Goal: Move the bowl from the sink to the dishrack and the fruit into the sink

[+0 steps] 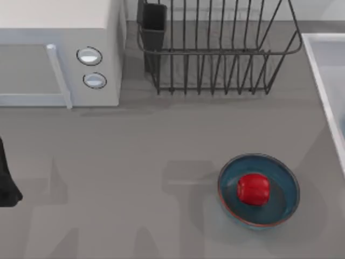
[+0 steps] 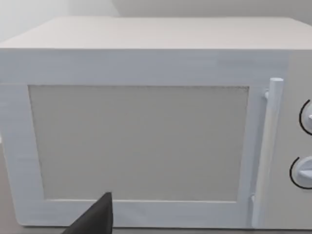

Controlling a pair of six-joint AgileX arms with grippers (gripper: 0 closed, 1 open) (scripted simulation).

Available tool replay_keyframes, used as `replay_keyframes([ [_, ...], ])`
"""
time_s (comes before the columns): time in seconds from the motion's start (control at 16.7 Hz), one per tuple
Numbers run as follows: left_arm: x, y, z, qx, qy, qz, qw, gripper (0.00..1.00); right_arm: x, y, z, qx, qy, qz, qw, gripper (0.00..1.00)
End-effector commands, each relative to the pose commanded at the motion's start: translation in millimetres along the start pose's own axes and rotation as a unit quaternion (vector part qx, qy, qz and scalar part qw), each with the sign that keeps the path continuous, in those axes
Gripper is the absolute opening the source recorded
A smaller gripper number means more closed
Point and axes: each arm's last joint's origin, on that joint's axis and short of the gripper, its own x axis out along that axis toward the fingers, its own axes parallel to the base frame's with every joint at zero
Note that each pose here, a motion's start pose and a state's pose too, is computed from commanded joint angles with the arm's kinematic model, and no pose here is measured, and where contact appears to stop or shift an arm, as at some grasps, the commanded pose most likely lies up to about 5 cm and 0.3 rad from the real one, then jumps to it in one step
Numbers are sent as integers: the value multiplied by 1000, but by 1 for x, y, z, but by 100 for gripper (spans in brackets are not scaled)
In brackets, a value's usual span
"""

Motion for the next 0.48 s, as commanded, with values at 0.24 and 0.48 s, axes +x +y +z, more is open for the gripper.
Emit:
replay_keyframes([
  [0.24,0,0,0,0,0,0,1000,100,0,0,0,0,0,0,1000,32],
  [0.48,0,0,0,0,0,0,1000,100,0,0,0,0,0,0,1000,2],
])
